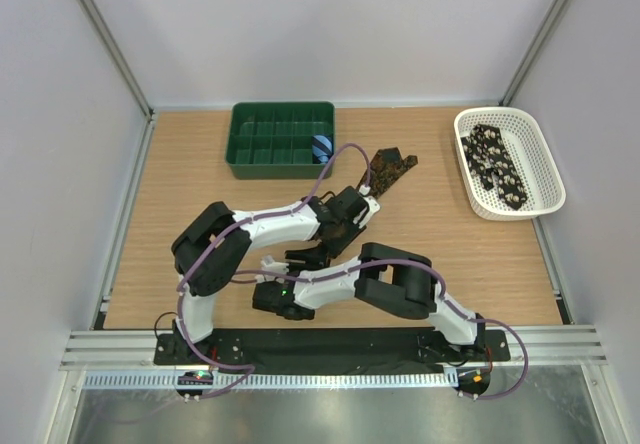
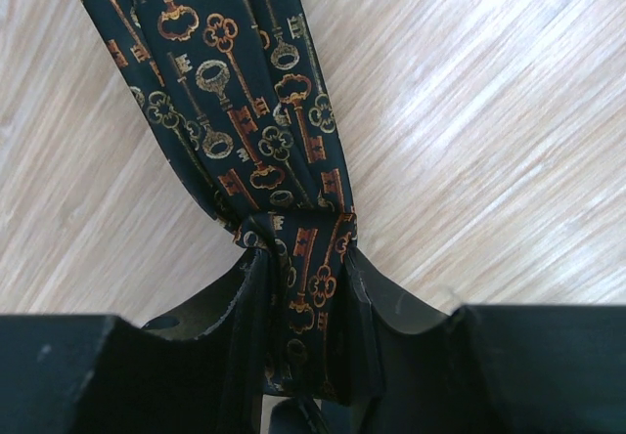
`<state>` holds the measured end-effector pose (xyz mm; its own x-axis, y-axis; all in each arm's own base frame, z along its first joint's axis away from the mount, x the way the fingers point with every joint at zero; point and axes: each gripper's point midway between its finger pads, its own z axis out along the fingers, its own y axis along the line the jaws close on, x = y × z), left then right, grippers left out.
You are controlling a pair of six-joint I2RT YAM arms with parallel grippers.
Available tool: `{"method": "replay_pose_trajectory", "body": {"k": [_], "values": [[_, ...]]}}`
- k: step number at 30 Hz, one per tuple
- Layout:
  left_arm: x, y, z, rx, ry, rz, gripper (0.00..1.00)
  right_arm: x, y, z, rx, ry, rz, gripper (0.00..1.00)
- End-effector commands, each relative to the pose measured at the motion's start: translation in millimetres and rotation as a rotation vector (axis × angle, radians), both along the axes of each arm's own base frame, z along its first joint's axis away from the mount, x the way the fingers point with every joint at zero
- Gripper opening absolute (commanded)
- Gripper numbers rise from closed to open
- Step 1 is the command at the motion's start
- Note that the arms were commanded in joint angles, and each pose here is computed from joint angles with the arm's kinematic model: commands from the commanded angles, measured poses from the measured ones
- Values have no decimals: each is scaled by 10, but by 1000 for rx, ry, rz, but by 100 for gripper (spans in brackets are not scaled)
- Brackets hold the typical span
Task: Roll the ties
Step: Roll the tie
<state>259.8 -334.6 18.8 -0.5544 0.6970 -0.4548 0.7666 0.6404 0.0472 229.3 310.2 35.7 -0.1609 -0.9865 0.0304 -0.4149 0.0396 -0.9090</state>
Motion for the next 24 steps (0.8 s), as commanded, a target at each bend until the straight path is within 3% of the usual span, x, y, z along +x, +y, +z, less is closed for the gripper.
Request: {"method": "replay_pose_trajectory", "body": {"k": [1, 6, 11, 19, 21, 22, 24], "values": [[-466, 412, -342, 168, 215, 14, 15, -26, -32, -237, 36, 59, -32, 62], [-551, 377, -310, 147, 260, 12, 15, 29, -56, -234, 35, 61, -45, 62], [-609, 376, -285, 156, 300, 16, 15, 86, -69, -247, 27, 62, -49, 54], [-691, 371, -250, 165, 355, 26, 15, 103, -93, -301, 13, 64, -58, 57], [-688, 370, -236, 167, 355, 29, 16, 107, -103, -303, 21, 64, -69, 51], [-695, 374, -233, 167, 357, 30, 16, 109, -117, -311, 17, 63, -73, 39], [-703, 372, -229, 168, 359, 26, 16, 102, -136, -314, 16, 63, -77, 28]]}}
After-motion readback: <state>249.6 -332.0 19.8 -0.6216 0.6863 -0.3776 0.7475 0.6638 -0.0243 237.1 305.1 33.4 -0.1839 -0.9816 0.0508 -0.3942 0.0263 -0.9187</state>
